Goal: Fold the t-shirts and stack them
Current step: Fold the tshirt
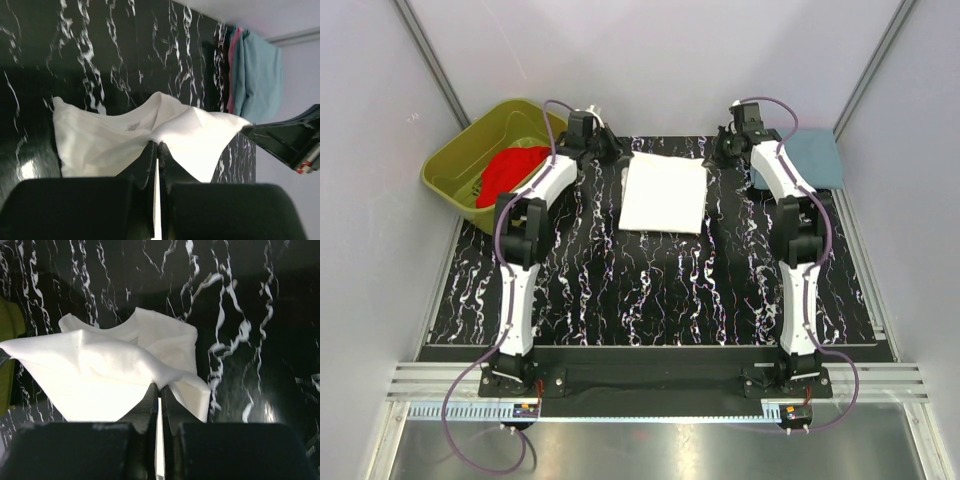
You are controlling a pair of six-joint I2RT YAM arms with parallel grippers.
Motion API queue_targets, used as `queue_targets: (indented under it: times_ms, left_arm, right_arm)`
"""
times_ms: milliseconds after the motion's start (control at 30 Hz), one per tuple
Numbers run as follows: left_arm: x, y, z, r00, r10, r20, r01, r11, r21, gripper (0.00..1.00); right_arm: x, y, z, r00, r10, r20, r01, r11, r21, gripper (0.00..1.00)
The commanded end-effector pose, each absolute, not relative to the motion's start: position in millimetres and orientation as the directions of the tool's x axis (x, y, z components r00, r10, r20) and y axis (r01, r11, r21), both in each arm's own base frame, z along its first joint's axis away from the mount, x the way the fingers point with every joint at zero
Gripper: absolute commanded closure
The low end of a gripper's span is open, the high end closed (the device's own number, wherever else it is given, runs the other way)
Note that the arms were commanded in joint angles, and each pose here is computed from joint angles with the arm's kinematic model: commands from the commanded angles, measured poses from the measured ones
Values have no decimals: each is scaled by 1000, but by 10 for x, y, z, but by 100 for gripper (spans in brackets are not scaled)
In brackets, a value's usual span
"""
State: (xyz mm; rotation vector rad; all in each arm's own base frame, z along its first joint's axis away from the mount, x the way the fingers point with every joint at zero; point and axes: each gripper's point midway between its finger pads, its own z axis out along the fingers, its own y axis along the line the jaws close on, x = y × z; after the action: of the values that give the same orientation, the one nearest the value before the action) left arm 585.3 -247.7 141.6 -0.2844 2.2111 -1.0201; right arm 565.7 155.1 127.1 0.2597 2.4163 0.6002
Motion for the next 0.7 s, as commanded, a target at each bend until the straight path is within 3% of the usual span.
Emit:
queue_targets:
  times_ms: [0,133,200,233,267,367,400,533,567,667]
  left_arm:
    - [6286,-2329,1844,-634,-533,-560,168,612,-773,100]
    - [6489,-2246,1671,-624,-552,-553,153,608,-779,100]
    - [6559,-2203,1600,-609,-558,-564,162,608,-777,100]
    - [6584,-2178,1582,-600,-562,-569,157,615,-773,100]
    - [6628,-2122,1548,-583,-572,-578,136,632,-763,92]
    - [6673,-2065,1563,-559,-562,-609,134,664,-736,63]
    - [6671,-2032,1560,-557,-557,-616,119,680,-723,56]
    - [6574,-1995,1860,-535,-519,-667,159,713,-683,47]
    - [6477,-1979,2022,-524,-505,-686,177,723,-667,40]
    - [6200,-2011,2301,-514,-461,-723,225,742,-632,38]
  right_arm:
    - [6066,1638,1591,-717,329,-615,-82,836,542,96]
    - [6306,1649,1362,-711,342,-614,-111,808,578,92]
    - [6420,1706,1421,-686,361,-632,-169,766,620,86]
    - [6441,1745,1374,-691,377,-617,-176,740,649,75]
    - [6438,1813,1409,-696,368,-617,-215,713,667,55]
    - [6396,1802,1310,-720,339,-606,-212,724,657,21]
    - [6352,1790,1402,-715,329,-617,-223,729,647,18]
    - [6131,1698,1456,-705,277,-653,-251,763,595,18]
    - [6056,1672,1375,-722,264,-639,-236,775,586,18]
    - [5797,1663,1251,-781,202,-591,-232,785,575,23]
